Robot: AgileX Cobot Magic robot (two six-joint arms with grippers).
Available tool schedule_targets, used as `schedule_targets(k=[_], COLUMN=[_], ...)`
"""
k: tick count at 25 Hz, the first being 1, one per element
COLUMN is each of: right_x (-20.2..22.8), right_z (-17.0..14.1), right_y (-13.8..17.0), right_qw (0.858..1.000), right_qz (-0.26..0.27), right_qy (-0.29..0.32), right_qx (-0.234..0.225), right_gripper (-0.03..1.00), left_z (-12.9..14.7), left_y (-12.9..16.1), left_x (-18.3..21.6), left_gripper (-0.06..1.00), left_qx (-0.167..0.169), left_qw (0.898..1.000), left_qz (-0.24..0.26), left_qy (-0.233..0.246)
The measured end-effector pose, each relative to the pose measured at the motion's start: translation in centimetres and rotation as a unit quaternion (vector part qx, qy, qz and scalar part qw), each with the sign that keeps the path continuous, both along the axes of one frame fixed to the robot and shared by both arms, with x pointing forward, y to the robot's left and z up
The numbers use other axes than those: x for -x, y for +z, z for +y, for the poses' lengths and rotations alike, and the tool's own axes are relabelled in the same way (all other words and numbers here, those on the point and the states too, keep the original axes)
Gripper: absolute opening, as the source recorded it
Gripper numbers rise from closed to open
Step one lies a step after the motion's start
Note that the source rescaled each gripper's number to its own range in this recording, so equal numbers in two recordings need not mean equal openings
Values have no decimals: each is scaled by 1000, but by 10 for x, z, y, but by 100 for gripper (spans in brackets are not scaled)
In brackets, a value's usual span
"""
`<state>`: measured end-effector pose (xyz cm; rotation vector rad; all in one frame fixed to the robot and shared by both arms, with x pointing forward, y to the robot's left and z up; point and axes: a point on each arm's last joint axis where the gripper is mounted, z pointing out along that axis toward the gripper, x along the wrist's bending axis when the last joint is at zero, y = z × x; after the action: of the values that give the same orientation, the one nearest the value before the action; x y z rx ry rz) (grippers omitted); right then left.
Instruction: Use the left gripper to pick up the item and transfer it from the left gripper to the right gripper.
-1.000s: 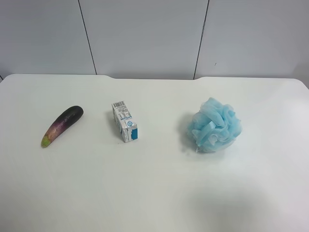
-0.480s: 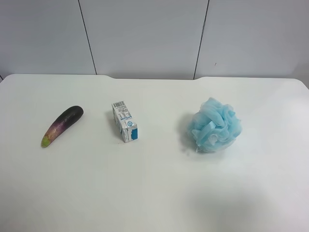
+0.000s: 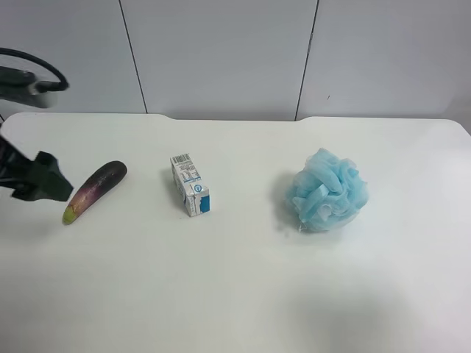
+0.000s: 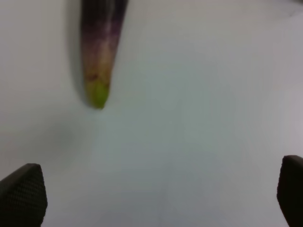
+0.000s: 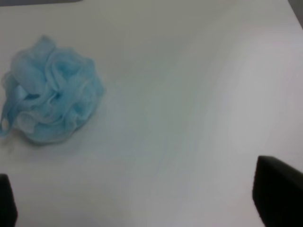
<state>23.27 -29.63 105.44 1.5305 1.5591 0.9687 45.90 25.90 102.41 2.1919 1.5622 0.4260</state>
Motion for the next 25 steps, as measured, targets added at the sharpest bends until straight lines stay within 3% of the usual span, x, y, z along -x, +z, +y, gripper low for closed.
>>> schedule_targets(k=[9, 17, 25], right_x=[0, 0, 0], right_z=[0, 0, 0], right_y=[0, 0, 0], right_qw=[1000, 1000, 1000], right_qz=[0, 0, 0], right_qy=[0, 0, 0], right_qx=[0, 0, 0], right_gripper=[100, 100, 100], left_z=[-12, 10, 30], left_y=[-58, -91, -125], left_x=[-65, -88, -95], left_gripper=[100, 100, 100], left_qx=[-15, -23, -36], left_qw=[999, 999, 997], left_qz=[28, 25, 57], left_qy=[-37, 9, 24])
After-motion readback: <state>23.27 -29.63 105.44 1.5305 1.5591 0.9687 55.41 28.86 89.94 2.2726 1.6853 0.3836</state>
